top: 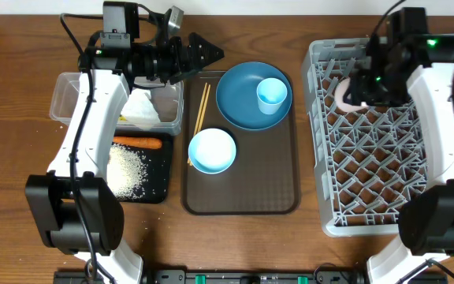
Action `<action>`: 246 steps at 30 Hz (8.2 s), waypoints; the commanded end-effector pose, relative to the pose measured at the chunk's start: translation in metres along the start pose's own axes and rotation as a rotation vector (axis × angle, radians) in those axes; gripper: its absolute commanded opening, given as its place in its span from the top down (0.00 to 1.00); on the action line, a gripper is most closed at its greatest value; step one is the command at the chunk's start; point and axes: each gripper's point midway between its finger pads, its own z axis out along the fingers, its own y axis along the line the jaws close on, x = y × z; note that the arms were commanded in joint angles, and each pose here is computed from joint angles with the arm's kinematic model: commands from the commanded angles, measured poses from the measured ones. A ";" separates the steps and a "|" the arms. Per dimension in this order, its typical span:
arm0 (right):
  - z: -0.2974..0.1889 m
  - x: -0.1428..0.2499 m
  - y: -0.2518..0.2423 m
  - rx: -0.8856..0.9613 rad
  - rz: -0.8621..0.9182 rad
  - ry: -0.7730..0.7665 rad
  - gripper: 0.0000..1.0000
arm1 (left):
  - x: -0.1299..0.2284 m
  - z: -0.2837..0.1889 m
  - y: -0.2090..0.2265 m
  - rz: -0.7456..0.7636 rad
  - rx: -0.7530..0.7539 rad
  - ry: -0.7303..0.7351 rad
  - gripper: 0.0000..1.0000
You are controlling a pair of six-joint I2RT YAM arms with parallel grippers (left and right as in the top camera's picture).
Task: Sort waste into correct bins and load items into the dishwasher rack
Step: 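Lower the pink cup upside down into the rack with the right gripper, then open the right gripper to release the pink cup in the rack, then lift the right gripper away and move the left gripper toward the teal plate, then lower the left gripper onto the light-blue cup on the teal plate and close, then lift the light-blue cup right with the left gripper toward the right gripper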
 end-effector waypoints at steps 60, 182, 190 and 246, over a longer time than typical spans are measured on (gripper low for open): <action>0.081 0.038 -0.004 0.070 -0.053 0.086 0.53 | 0.001 0.002 0.004 0.001 -0.007 0.004 0.02; 0.020 0.009 0.001 0.145 -0.013 0.017 0.01 | 0.077 0.177 0.100 0.101 -0.771 -0.023 0.61; 0.020 0.009 0.001 0.146 -0.013 0.016 0.01 | 0.078 0.174 0.102 0.138 -0.780 0.001 0.94; -0.077 -0.001 0.139 -1.067 -0.574 -0.356 0.01 | 0.044 0.049 -0.056 0.307 0.477 0.206 0.94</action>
